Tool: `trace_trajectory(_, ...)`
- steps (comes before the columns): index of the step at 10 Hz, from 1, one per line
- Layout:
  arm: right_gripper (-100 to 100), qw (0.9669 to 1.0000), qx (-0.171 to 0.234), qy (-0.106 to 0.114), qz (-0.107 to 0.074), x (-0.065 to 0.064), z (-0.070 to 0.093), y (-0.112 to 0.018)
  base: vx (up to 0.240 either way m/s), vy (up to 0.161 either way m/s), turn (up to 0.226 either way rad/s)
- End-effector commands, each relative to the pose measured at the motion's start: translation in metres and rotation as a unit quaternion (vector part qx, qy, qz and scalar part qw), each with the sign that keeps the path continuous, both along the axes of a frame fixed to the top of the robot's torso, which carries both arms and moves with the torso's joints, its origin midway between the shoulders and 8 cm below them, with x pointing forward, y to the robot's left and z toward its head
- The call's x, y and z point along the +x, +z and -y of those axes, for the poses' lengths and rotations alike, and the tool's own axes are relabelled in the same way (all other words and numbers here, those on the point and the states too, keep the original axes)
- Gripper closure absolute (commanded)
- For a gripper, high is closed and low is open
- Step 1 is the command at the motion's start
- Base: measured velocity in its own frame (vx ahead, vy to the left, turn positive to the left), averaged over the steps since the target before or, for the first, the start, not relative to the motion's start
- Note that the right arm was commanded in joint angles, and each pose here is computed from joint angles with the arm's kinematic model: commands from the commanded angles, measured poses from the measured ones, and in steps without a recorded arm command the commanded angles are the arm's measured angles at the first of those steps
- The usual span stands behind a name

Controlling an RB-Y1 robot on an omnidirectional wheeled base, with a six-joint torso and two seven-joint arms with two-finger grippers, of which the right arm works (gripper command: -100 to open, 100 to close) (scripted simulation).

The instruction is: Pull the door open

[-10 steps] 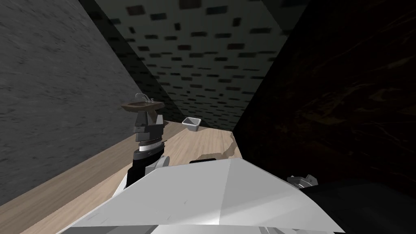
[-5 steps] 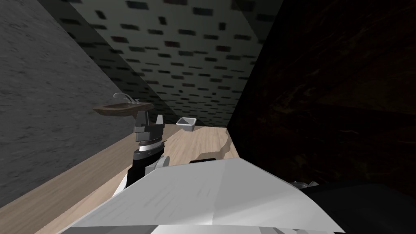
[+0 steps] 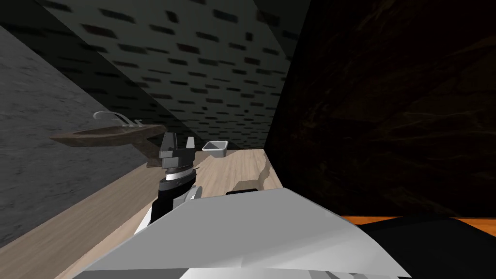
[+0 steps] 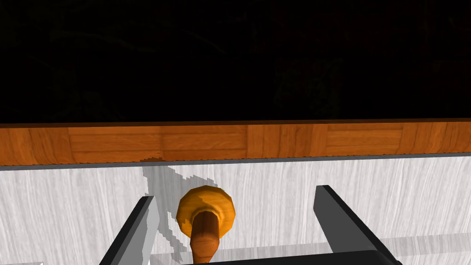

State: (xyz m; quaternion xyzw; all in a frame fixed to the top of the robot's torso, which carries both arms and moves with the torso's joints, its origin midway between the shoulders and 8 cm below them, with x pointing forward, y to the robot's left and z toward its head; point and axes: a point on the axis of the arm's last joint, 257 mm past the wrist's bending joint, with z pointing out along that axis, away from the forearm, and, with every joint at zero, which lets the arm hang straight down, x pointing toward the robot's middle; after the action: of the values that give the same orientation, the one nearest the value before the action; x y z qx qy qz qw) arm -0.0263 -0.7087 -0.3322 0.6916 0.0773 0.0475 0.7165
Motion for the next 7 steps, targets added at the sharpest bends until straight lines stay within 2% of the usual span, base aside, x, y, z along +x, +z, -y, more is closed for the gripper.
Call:
trace_trajectory(1,-100,0.9999,0.003,-0.011,-0.004,-0.008,-0.004,-0.007,-0.137,-0.018,-0.067)
trace_trajectory(5,-100,0.9992,0.012,-0.035,-0.016,-0.024,-0.018,-0.021,-0.132,-0.027,-0.174)
trace_trajectory(6,-100,0.9994,0.011,-0.031,-0.013,-0.023,-0.015,-0.019,-0.063,-0.016,-0.026)
trace_trajectory(7,-100,0.9997,0.006,-0.022,-0.005,-0.022,-0.010,-0.016,0.045,-0.001,-0.165)
